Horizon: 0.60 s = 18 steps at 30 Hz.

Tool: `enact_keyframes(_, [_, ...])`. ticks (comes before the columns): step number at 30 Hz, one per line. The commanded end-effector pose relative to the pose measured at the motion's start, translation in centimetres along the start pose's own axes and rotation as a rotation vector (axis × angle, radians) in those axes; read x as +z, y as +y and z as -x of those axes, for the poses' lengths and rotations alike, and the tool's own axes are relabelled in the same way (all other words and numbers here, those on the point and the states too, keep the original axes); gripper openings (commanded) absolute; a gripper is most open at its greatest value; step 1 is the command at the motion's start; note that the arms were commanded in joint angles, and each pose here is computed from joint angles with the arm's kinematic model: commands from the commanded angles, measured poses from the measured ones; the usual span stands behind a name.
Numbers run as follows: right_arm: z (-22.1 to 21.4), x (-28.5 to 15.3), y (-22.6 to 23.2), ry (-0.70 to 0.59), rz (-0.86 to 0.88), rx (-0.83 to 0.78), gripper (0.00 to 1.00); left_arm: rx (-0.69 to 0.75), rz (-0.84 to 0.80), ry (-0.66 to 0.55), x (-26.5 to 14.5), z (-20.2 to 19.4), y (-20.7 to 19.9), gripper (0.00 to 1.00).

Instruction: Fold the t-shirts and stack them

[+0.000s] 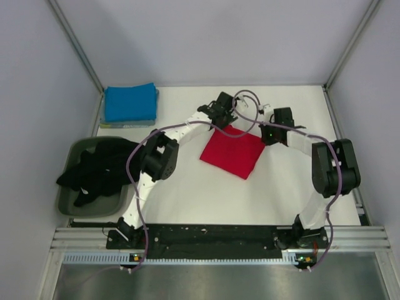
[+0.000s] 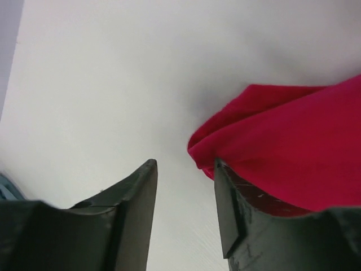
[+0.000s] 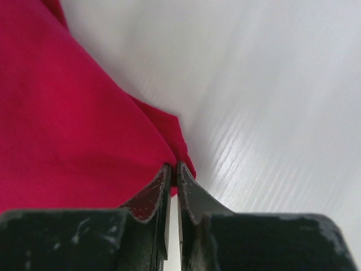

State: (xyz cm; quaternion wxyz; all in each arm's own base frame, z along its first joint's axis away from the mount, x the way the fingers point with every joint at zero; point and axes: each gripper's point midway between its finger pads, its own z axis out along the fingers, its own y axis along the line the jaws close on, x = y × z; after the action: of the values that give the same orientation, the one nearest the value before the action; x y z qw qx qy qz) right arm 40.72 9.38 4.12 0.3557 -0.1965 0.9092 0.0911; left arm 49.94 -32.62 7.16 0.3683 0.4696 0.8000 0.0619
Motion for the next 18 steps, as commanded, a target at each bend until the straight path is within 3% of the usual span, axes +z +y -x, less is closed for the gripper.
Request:
enact_keyframes(1, [3.1,0.7,-3.0,0.005,-0.109,0.031,0.06,-0.158,0.111,-0.11,-1.1,3.5,5.4,0.54])
enact_keyframes(5, [4.3,0.9,-4.6,0.047,-0.154,0.059,0.14,-0.193,0.127,-0.127,-1.8,3.8,7.4,0.59])
enact_keyframes(11, [10.1,-2.6,-4.8,-0.032,-0.153,0.146,0.29,-0.242,0.034,-0.155,-5.8,4.1,6.9,0.57])
enact_keyframes(15, [10.4,-5.5,-0.4,-0.062,0.028,0.274,0.33,-0.295,-0.105,-0.177,-8.6,3.1,3.4,0.46])
enact_keyframes(18, [8.0,-6.8,3.0,-0.033,0.11,0.371,0.32,-0.321,-0.246,-0.185,-10.3,2.2,0.2,0.32])
